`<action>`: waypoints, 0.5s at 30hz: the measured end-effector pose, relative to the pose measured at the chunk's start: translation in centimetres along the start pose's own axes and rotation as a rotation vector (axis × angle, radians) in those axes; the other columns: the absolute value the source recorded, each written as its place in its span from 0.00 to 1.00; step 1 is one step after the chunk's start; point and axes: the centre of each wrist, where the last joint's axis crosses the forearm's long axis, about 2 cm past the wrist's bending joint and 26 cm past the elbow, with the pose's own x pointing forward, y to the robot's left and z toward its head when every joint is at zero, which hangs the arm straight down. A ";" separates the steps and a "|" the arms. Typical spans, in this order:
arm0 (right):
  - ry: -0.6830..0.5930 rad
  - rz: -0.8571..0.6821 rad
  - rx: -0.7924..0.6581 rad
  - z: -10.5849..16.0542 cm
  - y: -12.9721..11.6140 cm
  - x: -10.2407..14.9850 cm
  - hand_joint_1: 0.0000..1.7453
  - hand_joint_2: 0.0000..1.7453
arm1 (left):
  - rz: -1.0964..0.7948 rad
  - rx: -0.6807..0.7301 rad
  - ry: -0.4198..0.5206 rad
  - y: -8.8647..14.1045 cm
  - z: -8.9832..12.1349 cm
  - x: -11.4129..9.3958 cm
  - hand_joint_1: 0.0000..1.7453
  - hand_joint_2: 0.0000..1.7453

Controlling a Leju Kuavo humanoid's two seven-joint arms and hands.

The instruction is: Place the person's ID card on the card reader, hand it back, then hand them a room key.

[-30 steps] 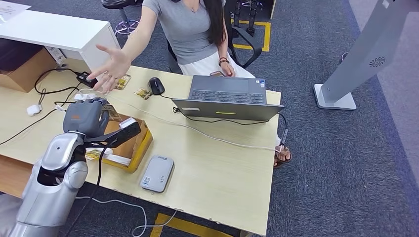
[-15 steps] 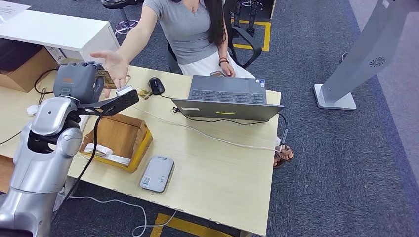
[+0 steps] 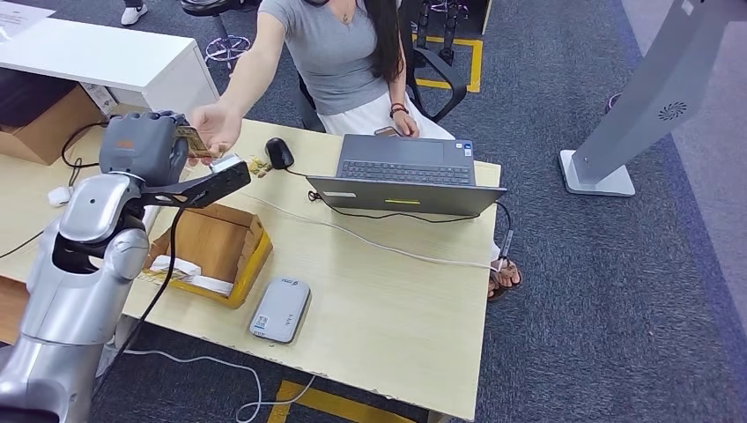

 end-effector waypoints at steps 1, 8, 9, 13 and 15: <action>0.000 0.000 0.000 0.0 0.0 0.0 0.00 1.00 | 0.000 -0.002 0.000 -0.1 0.1 0.0 1.00 1.00; 0.002 0.001 0.000 0.0 0.1 0.0 0.00 1.00 | -0.004 -0.018 0.001 -0.9 0.7 0.0 0.00 1.00; 0.002 0.001 0.000 0.0 0.1 0.0 0.00 1.00 | -0.004 -0.021 0.001 -1.1 0.8 0.0 0.00 1.00; 0.004 0.001 -0.001 0.0 0.1 0.0 0.00 1.00 | -0.007 -0.035 0.001 -1.8 1.4 0.2 0.00 1.00; 0.004 0.001 -0.001 0.0 0.1 0.0 0.00 1.00 | -0.006 -0.043 0.001 -2.2 1.7 0.3 0.00 1.00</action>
